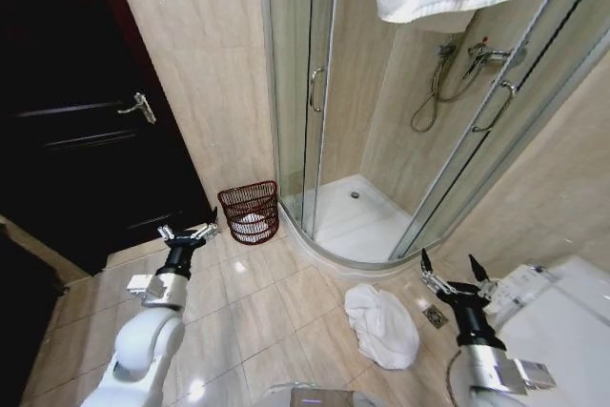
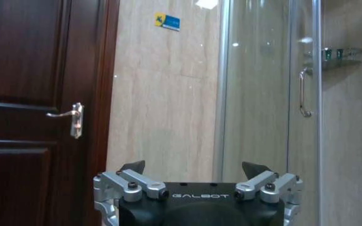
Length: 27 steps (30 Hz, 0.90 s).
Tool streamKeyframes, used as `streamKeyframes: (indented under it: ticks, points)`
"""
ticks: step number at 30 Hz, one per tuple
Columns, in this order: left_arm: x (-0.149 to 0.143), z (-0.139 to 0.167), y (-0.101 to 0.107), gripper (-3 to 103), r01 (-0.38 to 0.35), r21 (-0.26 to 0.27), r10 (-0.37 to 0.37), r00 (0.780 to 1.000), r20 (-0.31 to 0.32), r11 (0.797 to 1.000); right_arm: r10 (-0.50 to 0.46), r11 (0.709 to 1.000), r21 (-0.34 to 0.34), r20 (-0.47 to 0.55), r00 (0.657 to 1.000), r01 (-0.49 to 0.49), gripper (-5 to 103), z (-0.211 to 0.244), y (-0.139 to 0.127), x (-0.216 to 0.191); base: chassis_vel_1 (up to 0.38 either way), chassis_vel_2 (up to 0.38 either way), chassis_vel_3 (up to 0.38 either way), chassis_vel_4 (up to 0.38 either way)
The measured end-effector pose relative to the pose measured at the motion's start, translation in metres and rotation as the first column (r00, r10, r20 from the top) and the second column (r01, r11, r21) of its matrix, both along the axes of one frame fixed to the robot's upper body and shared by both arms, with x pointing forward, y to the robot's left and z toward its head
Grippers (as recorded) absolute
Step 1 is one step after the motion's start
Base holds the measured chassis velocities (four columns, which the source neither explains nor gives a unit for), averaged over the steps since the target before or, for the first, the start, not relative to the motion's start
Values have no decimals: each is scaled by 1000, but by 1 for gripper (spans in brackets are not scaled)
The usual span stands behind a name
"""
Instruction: Discard the used towel into the hamper.
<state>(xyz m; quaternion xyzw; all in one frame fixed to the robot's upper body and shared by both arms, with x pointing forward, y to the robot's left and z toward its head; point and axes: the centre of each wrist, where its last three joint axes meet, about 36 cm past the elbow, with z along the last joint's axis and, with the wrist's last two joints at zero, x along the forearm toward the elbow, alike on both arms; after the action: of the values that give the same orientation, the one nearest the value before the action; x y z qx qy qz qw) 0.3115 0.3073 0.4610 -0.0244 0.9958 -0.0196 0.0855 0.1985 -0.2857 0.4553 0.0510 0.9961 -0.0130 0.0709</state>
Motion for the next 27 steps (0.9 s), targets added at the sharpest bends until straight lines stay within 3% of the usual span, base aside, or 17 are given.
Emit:
streamKeyframes:
  ticks: [6, 10, 16, 17, 19, 22, 27]
  points:
    - [24, -5, 16, 100, 95, -8, -94, 995, 30, 995, 46, 999, -11, -7, 999, -46, 100, -17, 2, 5, 0, 0, 0, 0]
    - [31, -7, 14, 100, 105, -22, -104, 994, 40, 994, 54, 998, -12, -8, 999, -54, 100, -22, 4, 8, 0, 0, 0, 0]
    - [37, -23, -24, 100, 94, -118, -90, 995, 34, 989, 36, 999, -15, 0, 999, -36, 100, -46, 12, 29, 0, 0, 0, 0]
    - [37, -23, -24, 100, 94, -118, -90, 995, 34, 989, 36, 999, -15, 0, 999, -36, 100, -46, 12, 29, 0, 0, 0, 0]
    - [34, -30, -43, 100, 95, -137, -93, 995, 17, 986, 47, 999, -17, 3, 999, -47, 100, -45, 17, 31, 0, 0, 0, 0]
    - [27, -37, -72, 100, 101, -128, -103, 995, -7, 987, 26, 1000, -14, 10, 1000, -26, 100, -39, 27, 31, 0, 0, 0, 0]
    - [30, -40, -76, 100, 82, -80, -83, 997, -2, 993, 19, 1000, -21, 4, 1000, -19, 100, -33, 32, 27, 0, 0, 0, 0]
